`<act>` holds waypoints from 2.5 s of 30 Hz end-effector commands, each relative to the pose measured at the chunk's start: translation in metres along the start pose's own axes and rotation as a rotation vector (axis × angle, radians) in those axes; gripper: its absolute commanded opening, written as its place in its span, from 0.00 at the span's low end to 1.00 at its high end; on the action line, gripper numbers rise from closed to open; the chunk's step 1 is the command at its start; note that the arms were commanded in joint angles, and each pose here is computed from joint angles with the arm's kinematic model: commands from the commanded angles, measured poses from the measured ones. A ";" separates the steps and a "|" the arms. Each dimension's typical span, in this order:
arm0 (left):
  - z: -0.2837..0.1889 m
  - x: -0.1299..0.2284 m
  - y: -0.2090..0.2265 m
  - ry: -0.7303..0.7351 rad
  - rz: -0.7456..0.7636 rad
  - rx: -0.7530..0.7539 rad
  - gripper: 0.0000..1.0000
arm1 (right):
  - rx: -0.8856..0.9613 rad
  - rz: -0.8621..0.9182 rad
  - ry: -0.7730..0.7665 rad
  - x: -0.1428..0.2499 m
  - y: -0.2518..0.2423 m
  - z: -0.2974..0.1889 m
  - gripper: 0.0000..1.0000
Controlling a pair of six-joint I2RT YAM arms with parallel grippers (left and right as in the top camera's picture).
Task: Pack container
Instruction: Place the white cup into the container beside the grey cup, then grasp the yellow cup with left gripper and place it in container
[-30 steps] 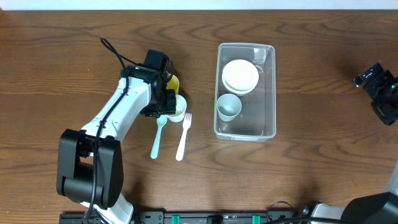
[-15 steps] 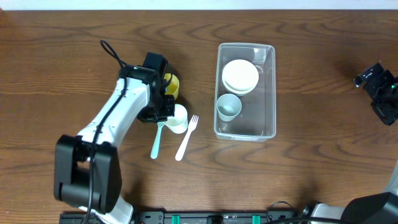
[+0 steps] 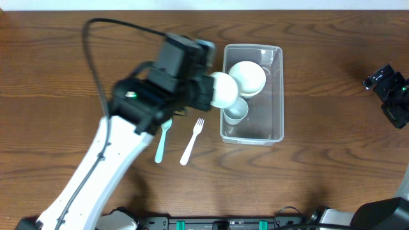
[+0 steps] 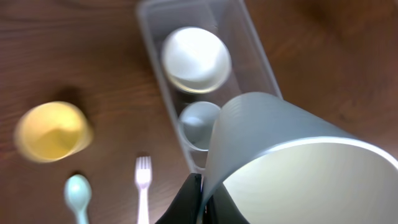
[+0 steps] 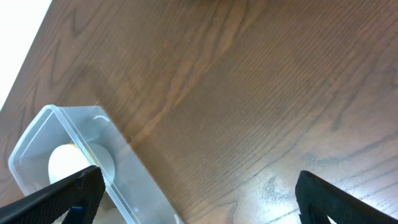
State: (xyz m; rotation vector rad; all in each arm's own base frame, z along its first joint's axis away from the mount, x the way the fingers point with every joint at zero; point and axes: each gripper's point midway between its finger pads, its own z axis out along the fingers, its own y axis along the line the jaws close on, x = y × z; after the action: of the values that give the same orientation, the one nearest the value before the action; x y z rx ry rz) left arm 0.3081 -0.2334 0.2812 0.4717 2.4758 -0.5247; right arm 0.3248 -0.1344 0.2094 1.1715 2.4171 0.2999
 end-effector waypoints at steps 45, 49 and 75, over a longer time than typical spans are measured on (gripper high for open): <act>0.095 0.055 0.204 0.379 -0.405 -0.366 0.59 | 0.001 0.012 -0.001 -0.001 -0.001 0.000 0.99; 0.117 0.071 0.215 0.446 -0.441 -0.351 0.59 | 0.001 0.012 -0.001 -0.001 -0.001 0.000 0.99; 0.018 0.001 0.091 0.200 -0.143 -0.218 0.06 | 0.001 0.011 -0.001 -0.001 -0.001 0.000 0.99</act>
State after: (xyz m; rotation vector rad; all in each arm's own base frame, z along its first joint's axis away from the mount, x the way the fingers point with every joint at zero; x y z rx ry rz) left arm 0.3778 -0.1232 0.1847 0.0692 2.8955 -0.1936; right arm 0.3248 -0.1344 0.2094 1.1715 2.4171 0.2999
